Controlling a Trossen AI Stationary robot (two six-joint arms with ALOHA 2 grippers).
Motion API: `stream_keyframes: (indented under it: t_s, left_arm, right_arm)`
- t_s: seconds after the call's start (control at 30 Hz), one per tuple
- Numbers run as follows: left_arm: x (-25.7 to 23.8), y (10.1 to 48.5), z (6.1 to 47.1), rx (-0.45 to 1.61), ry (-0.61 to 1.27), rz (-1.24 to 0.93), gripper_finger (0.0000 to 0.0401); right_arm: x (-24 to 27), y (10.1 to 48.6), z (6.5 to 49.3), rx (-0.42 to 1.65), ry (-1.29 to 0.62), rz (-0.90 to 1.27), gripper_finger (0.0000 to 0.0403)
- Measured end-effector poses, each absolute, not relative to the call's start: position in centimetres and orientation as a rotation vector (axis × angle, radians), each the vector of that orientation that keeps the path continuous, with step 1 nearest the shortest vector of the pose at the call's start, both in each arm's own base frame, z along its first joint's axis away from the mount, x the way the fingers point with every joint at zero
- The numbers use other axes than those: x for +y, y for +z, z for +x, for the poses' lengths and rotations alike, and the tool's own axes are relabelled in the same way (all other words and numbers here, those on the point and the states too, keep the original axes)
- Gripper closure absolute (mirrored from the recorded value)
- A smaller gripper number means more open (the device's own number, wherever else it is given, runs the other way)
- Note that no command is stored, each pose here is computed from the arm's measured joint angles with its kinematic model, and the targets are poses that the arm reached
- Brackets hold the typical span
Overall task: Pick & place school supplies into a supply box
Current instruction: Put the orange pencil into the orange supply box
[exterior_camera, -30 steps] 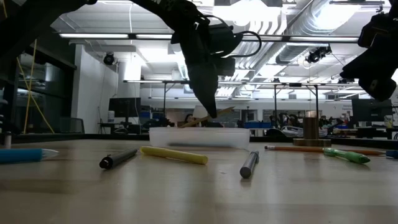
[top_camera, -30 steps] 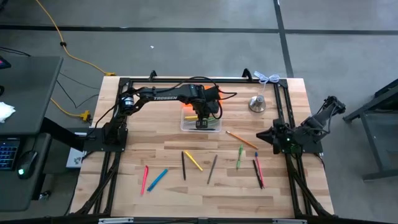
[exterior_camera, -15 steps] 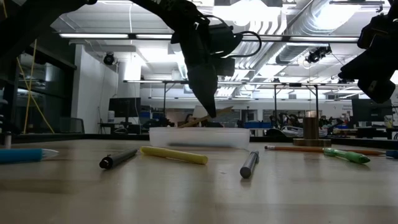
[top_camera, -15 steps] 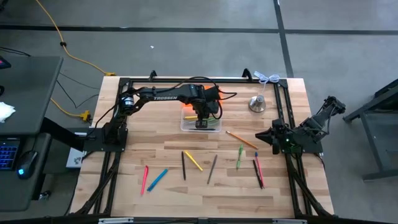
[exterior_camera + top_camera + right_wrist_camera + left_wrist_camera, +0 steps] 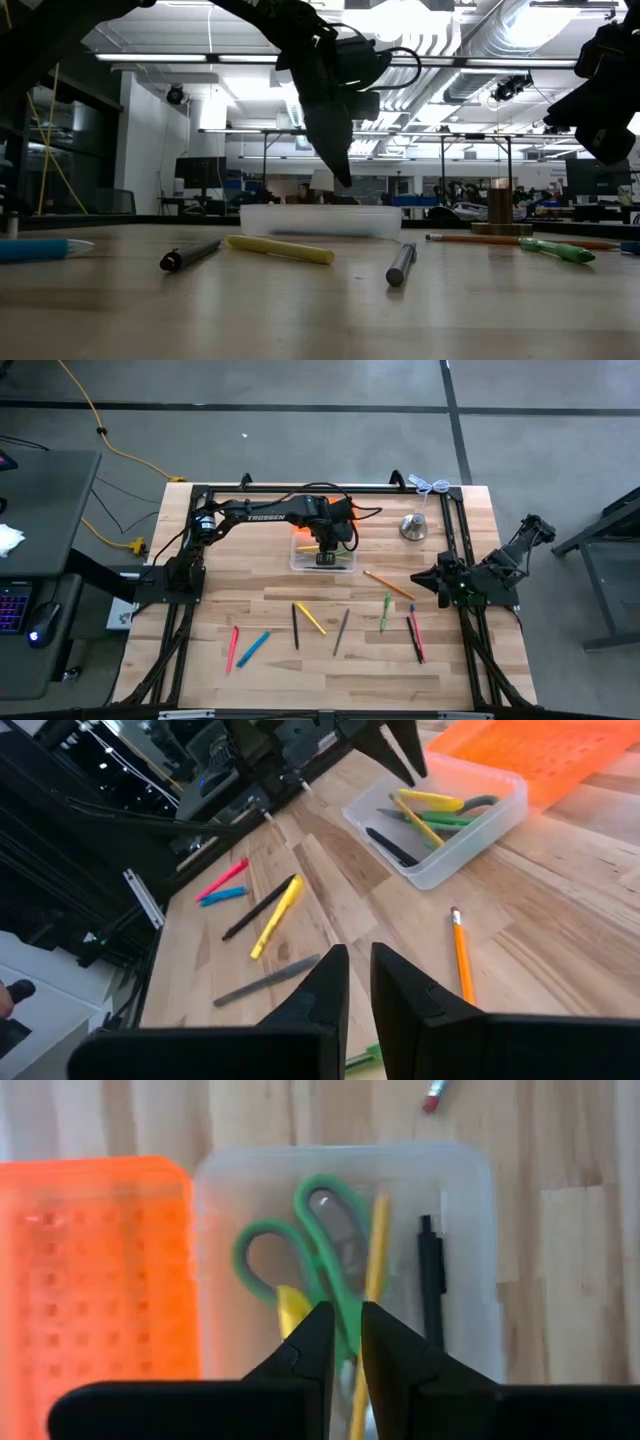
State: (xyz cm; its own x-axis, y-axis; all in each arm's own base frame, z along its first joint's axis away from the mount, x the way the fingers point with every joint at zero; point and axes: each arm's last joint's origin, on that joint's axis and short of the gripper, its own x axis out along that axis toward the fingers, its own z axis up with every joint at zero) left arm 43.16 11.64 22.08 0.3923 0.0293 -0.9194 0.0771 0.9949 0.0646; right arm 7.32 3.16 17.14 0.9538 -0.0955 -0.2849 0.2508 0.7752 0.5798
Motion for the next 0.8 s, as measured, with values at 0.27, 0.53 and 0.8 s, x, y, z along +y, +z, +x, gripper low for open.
stream_keyframes:
  t_s: [0.27, 0.53, 0.8]
  left_arm:
    - [12.0, 27.7, 42.7, 1.212, 0.084, 0.164, 0.0323]
    - [13.3, 33.7, 39.9, 1.246, 0.154, -0.034, 0.0323]
    - [13.9, 36.7, 36.1, 1.29, 0.166, -0.17, 0.0323]
  right_arm:
    - [3.1, 17.8, 7.5, 0.168, -0.21, 0.597, 0.038]
    - [3.0, 18.1, 7.5, 0.118, -0.256, 0.591, 0.038]
    - [3.1, 18.9, 7.7, 0.048, -0.243, 0.654, 0.038]
